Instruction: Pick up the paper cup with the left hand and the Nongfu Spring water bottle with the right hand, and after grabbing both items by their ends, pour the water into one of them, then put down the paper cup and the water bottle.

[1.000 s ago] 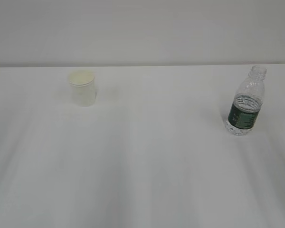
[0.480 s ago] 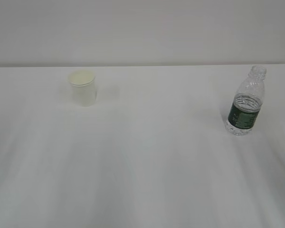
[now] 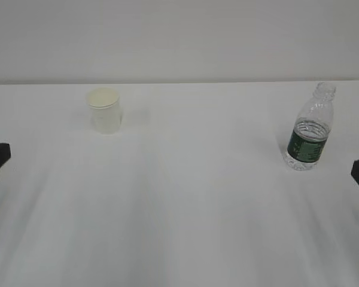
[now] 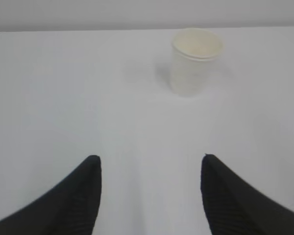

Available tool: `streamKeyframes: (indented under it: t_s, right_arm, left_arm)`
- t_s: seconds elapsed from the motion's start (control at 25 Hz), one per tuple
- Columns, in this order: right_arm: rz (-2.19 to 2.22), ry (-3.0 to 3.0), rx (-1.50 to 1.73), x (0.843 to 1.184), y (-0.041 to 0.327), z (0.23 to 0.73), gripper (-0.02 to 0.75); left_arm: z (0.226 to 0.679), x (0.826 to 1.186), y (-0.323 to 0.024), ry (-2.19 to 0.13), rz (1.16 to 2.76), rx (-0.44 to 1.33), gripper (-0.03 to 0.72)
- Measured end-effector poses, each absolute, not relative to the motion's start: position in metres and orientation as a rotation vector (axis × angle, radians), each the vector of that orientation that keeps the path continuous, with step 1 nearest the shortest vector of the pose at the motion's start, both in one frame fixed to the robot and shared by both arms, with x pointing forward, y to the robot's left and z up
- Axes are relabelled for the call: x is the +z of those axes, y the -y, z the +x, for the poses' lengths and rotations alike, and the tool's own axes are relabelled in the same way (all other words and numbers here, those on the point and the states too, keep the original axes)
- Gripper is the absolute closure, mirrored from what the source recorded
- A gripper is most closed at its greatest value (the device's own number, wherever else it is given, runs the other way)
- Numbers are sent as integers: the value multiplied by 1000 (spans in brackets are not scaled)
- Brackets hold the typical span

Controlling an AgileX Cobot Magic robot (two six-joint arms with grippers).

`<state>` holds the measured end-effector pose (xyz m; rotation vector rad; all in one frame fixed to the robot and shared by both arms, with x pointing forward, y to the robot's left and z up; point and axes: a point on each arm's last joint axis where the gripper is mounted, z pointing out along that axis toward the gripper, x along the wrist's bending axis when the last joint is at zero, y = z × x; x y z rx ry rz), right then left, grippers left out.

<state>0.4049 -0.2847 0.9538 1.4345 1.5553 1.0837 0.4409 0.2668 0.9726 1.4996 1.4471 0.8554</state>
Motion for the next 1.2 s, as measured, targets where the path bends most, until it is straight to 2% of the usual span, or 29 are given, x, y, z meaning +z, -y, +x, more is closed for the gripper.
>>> streamKeyframes:
  t_s: [0.16,0.52,0.92,1.2]
  right_arm:
    - [1424,-1509,1144,937,285,383,151]
    - [1291,-1503,1225,944,279,383,150]
    - [1277,-1508,1243,941,278,387,151]
    - [1261,-1518,1264,927,275,399,150]
  left_arm:
    - [426,957,-252,-1403,1558,783,237]
    - [381,925,-250,-1332,1550,719,238]
    - [384,927,-246,-1258,1521,755,238]
    - [397,908,-244,-1255,1534,827,238]
